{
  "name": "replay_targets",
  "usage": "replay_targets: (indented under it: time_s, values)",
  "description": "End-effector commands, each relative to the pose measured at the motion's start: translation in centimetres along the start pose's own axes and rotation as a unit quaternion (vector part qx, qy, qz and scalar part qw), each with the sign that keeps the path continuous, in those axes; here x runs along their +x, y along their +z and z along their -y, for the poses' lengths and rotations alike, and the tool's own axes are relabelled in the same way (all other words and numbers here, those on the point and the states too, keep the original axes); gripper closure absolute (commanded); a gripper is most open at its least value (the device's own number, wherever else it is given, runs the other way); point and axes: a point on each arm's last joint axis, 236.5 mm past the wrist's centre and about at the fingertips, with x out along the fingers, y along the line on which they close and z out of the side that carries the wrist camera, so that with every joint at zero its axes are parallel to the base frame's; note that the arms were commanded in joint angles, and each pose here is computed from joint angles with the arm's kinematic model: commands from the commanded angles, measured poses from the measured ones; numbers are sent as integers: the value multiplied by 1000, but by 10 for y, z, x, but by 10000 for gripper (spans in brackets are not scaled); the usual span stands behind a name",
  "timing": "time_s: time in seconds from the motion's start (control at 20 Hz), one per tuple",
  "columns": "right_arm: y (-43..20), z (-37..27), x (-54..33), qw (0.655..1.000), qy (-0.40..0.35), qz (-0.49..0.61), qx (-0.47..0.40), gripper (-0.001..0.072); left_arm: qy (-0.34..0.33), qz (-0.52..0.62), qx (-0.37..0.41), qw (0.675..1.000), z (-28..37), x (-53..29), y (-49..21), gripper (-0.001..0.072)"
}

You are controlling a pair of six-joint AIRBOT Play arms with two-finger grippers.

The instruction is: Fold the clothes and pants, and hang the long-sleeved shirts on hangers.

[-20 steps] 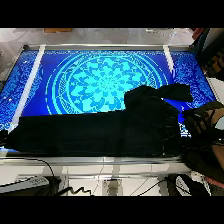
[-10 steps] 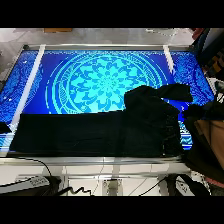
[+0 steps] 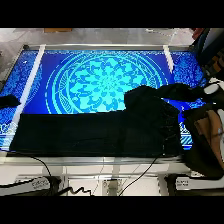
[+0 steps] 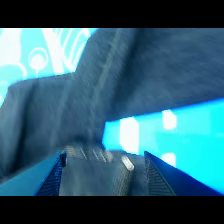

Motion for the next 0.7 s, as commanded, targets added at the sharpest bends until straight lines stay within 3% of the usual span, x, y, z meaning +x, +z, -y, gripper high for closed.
replay_targets:
  time_s: [0.0, 0.55, 0.65]
  values:
    - [7, -13, 55, 1000, 6, 21, 23, 142, -12, 42, 39, 998, 38, 6, 33, 10]
    - [-4, 26, 105, 999, -43, 14, 30, 163, -9, 69, 58, 996, 53, 8, 50, 10]
    - [7, 25, 105, 998, -41, 39, 28, 282, -9, 69, 58, 996, 53, 8, 50, 10]
